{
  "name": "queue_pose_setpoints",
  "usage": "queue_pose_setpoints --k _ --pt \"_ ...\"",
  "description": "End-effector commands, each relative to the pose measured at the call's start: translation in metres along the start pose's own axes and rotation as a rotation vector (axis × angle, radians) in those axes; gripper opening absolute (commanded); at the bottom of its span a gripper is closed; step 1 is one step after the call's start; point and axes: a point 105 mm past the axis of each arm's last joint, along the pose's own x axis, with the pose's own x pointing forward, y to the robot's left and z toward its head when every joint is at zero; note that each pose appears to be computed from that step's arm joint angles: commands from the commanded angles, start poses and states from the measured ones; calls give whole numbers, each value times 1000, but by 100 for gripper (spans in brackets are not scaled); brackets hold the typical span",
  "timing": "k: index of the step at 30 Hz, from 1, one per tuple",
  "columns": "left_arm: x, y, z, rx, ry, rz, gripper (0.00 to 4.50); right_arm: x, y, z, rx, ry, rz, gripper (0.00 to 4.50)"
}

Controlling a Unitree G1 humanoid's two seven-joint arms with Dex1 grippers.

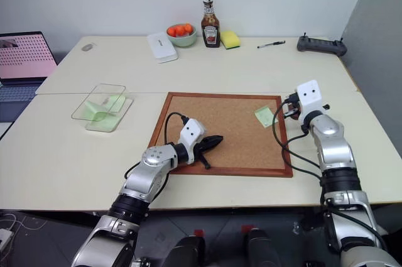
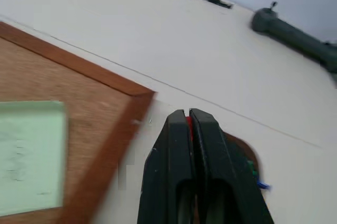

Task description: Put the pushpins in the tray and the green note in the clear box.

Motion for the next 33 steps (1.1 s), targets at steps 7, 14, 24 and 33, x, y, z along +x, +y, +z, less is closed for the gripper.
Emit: queue_pose_setpoints --k 7,14,24,33 --pt "4 -16 -31 -31 100 -38 0 16 -17 -7 -186 65 -12 1" --pt "4 -17 -32 -34 99 -35 0 19 -18 -12 -185 76 -7 129" --pt "4 -18 -32 -34 98 -36 0 17 -37 18 -134 -21 -67 309" --pt "4 -19 -33 -38 101 -43 0 -6 -11 39 94 -208 135 309"
